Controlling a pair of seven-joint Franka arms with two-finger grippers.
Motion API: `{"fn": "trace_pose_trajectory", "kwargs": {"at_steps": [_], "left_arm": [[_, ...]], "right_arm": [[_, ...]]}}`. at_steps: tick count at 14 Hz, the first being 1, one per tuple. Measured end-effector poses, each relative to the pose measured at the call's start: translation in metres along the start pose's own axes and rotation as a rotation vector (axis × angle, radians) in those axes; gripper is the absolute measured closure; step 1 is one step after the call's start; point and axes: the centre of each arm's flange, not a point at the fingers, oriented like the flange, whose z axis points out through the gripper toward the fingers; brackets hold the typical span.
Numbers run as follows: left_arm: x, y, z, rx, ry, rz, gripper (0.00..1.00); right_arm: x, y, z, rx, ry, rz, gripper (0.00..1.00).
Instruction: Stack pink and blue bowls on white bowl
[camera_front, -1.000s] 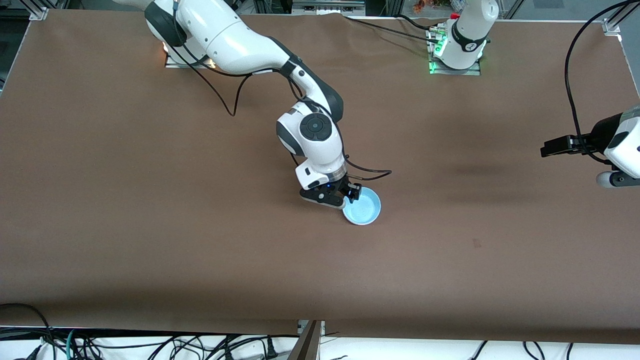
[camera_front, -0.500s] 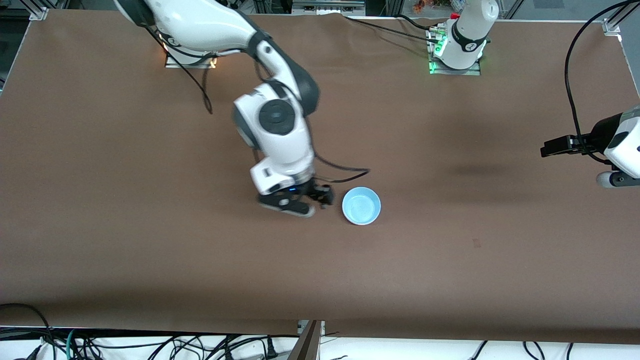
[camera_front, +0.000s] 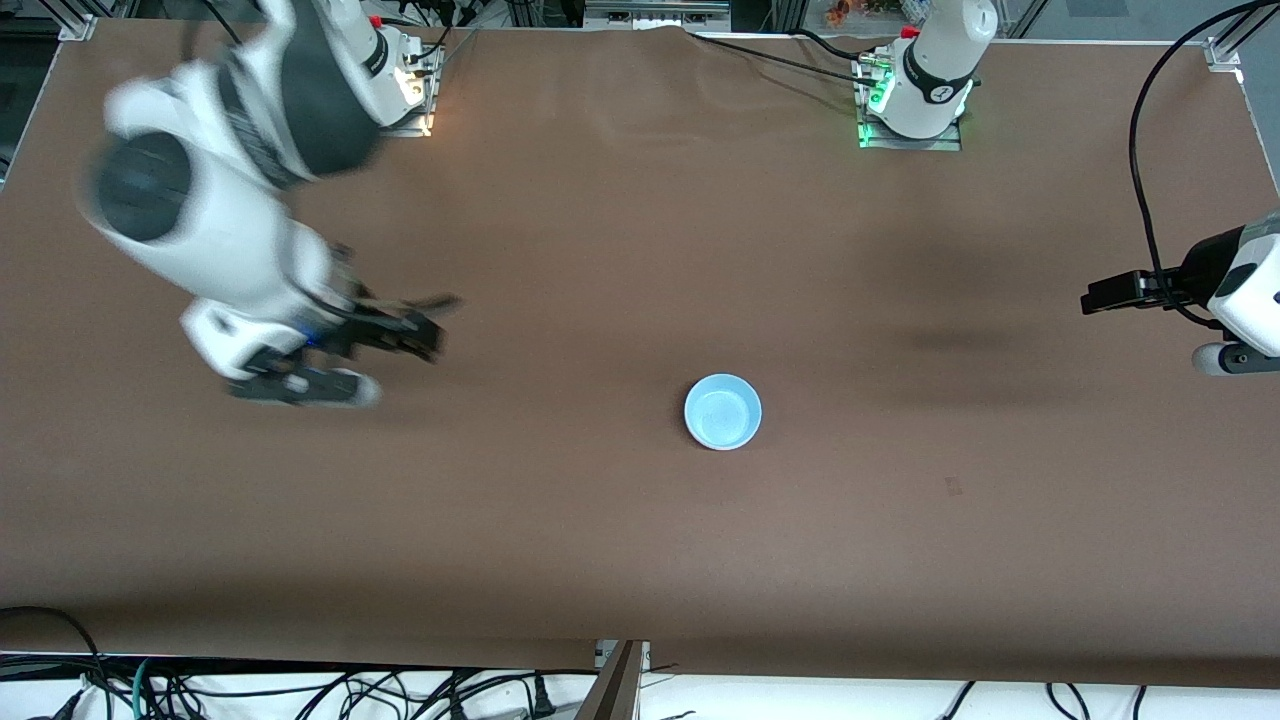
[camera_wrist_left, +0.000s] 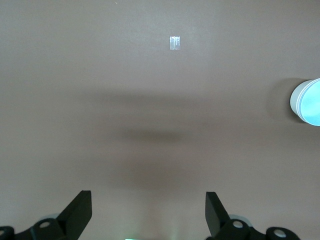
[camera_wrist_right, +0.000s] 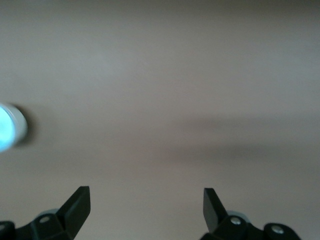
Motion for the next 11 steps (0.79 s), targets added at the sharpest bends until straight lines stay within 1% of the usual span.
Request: {"fn": "trace_pose_trajectory", "kwargs": {"at_steps": [2, 5, 7, 11], "left_arm": [[0.000, 0.000, 0.000, 0.000, 0.000, 0.000, 0.00], [0.000, 0.000, 0.000, 0.000, 0.000, 0.000, 0.00], [0.000, 0.000, 0.000, 0.000, 0.000, 0.001, 0.00], [0.000, 0.001, 0.000, 0.000, 0.000, 0.003, 0.00]], "right_arm": [[-0.026, 0.055, -0.026, -0.007, -0.033, -0.038, 0.00], [-0.056, 0.110, -0.044, -0.003, -0.041, -0.058, 0.00], [-0.069, 0.119, -0.047, -0.003, -0.042, -0.078, 0.00], [-0.069, 0.120, -0.050, -0.018, -0.021, -0.105, 0.00]]}}
